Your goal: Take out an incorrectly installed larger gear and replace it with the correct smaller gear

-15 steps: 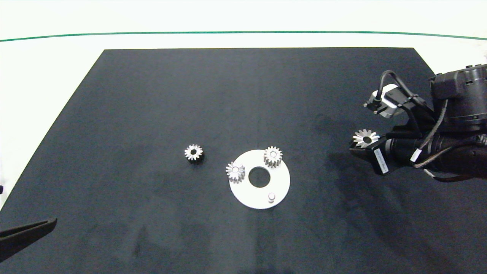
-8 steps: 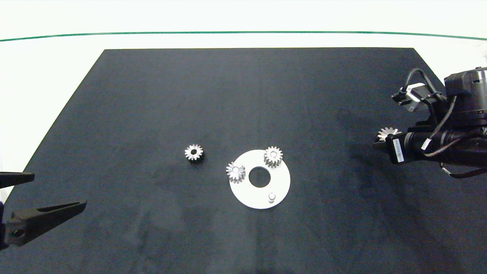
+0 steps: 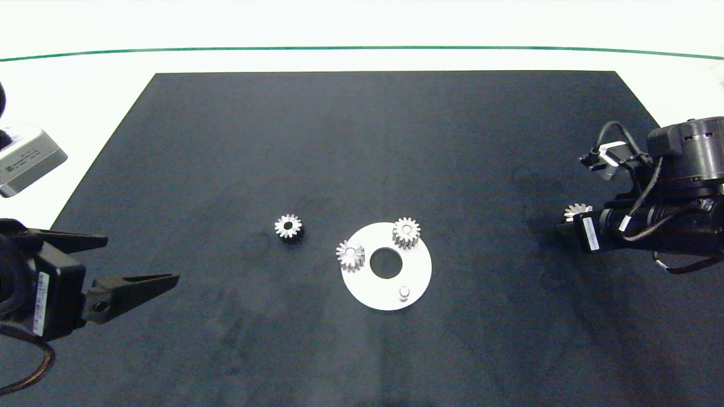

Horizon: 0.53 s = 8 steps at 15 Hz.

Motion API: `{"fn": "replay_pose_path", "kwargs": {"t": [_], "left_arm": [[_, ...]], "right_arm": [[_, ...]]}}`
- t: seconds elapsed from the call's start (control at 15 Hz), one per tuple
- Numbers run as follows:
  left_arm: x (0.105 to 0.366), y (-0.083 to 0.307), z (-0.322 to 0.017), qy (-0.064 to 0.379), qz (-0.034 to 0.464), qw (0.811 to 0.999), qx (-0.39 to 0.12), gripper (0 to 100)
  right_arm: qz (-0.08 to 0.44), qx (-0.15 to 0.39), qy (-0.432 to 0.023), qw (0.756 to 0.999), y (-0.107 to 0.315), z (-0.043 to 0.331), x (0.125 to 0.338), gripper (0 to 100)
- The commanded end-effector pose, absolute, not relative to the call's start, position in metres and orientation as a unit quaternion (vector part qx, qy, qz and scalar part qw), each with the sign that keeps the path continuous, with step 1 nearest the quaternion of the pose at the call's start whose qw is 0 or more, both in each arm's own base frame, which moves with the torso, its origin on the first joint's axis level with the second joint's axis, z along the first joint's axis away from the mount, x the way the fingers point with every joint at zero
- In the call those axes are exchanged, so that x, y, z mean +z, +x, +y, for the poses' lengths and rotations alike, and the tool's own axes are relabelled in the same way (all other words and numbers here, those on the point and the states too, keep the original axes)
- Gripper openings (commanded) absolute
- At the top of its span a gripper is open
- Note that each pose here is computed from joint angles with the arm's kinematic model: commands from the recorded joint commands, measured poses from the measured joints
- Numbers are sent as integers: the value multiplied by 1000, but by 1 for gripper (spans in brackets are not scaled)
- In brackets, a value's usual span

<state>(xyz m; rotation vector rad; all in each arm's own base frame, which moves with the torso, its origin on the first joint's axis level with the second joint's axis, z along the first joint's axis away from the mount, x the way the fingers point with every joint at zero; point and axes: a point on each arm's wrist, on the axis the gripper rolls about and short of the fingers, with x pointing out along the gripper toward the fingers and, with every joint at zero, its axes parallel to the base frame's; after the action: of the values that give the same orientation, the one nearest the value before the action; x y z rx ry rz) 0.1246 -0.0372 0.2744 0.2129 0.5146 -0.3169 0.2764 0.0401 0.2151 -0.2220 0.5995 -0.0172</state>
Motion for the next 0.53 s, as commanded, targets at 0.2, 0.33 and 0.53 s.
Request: {"fn": "replay_pose_path", "kwargs": {"t": [0.2,0.33,0.53], "left_arm": [[265,154,-47,116,274,941,-161,100],[264,163,-54,124,262,941,-172,100],[266,170,-58,139,257,939,-181,100]], "right_arm": [[310,-6,-108,945,278,37,207,28],[311,-6,-109,944,277,37,206,28],[310,10,-104,945,272,37,208,100]]}}
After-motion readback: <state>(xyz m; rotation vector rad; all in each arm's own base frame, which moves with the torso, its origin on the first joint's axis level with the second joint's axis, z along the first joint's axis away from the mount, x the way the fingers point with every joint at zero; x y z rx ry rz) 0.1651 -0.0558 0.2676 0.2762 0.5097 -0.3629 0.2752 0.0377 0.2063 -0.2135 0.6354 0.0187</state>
